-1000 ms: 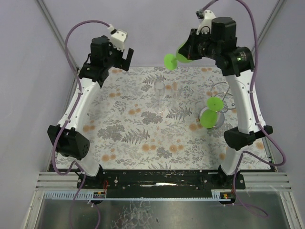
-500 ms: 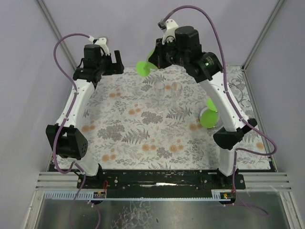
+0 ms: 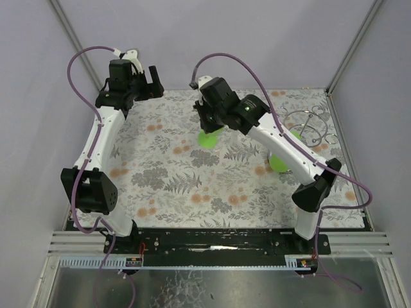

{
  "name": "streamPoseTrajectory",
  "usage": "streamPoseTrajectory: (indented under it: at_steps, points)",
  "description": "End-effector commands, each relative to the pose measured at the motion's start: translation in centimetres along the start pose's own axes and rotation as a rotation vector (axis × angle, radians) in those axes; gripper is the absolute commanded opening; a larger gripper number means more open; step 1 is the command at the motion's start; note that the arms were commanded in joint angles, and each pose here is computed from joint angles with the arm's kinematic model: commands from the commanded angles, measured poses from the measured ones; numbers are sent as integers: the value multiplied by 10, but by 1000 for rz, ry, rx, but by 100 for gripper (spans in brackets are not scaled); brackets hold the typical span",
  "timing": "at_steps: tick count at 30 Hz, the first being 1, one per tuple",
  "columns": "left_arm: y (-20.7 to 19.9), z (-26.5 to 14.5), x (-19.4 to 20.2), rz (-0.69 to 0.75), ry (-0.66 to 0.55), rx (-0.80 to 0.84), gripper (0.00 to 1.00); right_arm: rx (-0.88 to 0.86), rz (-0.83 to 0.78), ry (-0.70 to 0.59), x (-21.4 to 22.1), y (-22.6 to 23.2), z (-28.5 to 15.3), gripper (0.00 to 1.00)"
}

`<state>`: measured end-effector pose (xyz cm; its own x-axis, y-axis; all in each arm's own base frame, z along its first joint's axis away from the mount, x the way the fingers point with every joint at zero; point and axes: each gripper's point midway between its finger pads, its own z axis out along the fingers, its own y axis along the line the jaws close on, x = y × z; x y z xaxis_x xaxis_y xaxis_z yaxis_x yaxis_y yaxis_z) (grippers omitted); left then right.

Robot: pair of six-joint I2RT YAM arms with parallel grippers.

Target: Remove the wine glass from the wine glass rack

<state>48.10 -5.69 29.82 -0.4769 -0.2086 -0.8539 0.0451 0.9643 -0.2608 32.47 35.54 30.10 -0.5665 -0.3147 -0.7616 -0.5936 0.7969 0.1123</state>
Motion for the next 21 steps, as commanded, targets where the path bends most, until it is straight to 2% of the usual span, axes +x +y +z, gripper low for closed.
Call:
streamPoseTrajectory:
  at_steps: [1,12,21]
  points:
    - [-2,1,-14,-11,-30,17,96,182,61,-47,7,-38,-40,0]
    - [-5,7,-16,-1,-21,38,95,319,149,113,86,-66,-9,0]
    - [-7,9,-12,-7,-3,54,95,346,237,118,116,-86,10,0]
